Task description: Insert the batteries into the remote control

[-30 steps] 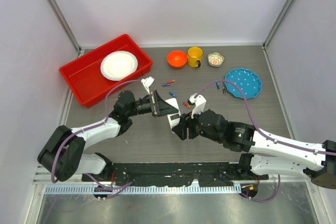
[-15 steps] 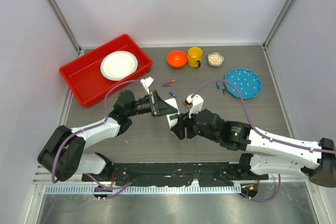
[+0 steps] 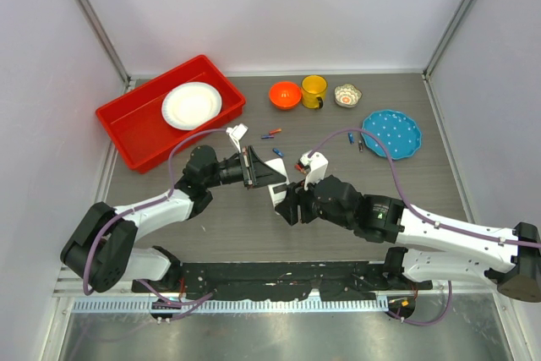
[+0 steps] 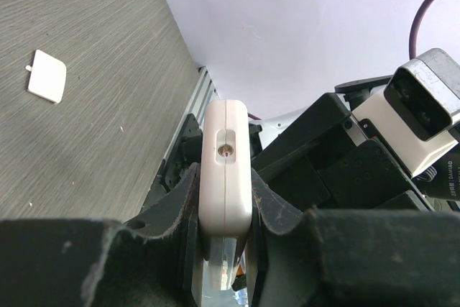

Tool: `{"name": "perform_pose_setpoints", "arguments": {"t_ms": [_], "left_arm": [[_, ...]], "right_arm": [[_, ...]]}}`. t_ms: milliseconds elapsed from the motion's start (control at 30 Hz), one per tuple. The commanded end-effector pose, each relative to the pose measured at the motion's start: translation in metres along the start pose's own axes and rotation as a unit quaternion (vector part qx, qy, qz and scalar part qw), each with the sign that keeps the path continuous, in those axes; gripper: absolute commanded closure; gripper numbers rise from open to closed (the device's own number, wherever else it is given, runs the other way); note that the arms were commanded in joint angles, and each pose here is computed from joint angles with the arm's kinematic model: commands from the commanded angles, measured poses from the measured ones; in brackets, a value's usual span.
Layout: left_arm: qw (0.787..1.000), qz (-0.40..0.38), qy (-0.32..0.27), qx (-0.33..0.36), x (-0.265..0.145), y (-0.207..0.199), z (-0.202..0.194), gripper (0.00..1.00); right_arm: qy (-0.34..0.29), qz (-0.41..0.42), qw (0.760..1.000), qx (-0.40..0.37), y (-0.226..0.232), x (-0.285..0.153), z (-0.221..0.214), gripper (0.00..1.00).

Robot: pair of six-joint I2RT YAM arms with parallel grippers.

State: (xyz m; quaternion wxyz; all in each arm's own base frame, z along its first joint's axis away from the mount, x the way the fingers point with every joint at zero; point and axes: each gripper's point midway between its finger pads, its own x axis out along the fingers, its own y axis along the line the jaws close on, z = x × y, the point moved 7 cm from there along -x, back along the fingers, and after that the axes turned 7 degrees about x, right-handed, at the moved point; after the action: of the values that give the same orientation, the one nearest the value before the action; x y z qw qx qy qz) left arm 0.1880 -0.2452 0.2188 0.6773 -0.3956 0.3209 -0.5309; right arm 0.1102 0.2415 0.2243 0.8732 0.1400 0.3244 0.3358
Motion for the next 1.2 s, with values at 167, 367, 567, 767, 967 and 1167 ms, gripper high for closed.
{"name": "perform_pose_setpoints", "arguments": {"t_ms": [167,367,567,767,967,1167], "left_arm": [[0.998,-0.053,-0.006,0.029,0.001,-0.028,0.011,1.00],[0.999,-0.043,-0.003,0.029,0.001,-0.023,0.010,1.00],[0.999,-0.033,-0.001,0.023,0.002,-0.018,0.009,1.00],[0.999,-0.031,-0.001,0.022,0.003,-0.017,0.009,1.00],[0.999,-0.030,0.001,0.020,0.003,-0.016,0.008,1.00],[0.999,-0.028,0.001,0.019,0.003,-0.015,0.008,1.00]], "right_arm": [[0.008,-0.020,1.000,-0.002,-0.005,-0.005,0.001,0.43],[0.008,-0.014,1.000,0.001,-0.002,-0.006,0.003,0.38],[0.008,-0.012,1.000,0.001,-0.001,-0.006,0.004,0.36],[0.007,-0.012,1.000,0.003,0.000,-0.006,0.005,0.34],[0.007,-0.011,1.000,0.004,0.000,-0.006,0.006,0.31],[-0.002,-0.007,1.000,0.006,0.002,-0.008,0.009,0.19]]}}
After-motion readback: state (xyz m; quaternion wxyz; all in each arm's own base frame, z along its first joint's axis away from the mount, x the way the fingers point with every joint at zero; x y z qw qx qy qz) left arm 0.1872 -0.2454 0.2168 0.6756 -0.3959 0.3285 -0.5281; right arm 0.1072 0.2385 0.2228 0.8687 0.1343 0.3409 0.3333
